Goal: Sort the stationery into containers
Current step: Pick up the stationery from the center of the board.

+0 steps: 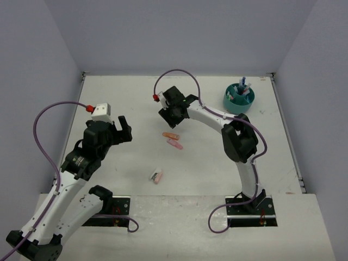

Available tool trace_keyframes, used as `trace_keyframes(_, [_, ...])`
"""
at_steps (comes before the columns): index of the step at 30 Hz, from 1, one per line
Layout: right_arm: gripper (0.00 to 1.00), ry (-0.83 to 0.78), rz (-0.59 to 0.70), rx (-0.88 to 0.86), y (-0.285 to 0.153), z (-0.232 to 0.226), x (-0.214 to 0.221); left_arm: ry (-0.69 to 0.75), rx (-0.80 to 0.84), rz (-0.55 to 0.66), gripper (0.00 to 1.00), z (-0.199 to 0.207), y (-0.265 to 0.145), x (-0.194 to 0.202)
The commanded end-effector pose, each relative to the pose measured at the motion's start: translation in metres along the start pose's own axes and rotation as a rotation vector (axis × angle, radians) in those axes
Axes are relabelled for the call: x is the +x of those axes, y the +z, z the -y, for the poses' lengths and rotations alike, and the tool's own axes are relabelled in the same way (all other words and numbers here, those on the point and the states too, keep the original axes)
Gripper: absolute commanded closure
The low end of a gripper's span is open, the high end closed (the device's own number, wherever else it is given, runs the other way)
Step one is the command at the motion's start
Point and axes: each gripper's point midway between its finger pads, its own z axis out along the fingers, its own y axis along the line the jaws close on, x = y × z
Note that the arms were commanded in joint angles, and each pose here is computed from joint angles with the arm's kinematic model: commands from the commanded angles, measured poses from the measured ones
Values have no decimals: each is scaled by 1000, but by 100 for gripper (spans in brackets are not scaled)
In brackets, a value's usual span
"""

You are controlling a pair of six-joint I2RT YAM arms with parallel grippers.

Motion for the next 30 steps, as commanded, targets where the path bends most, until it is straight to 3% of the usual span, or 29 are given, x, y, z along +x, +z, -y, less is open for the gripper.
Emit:
trace_keyframes(1, [50,-90,-35,-22,-4,-15,-2,0,20,36,0,3,0,-10])
trace_keyframes(19, [54,-147,-132,-71,37,-41,17,6,38,32,0,7,0,-9])
trace_keyframes(30, [88,-137,-148,-50,35,-34,21,10,50,29,0,9,0,-8])
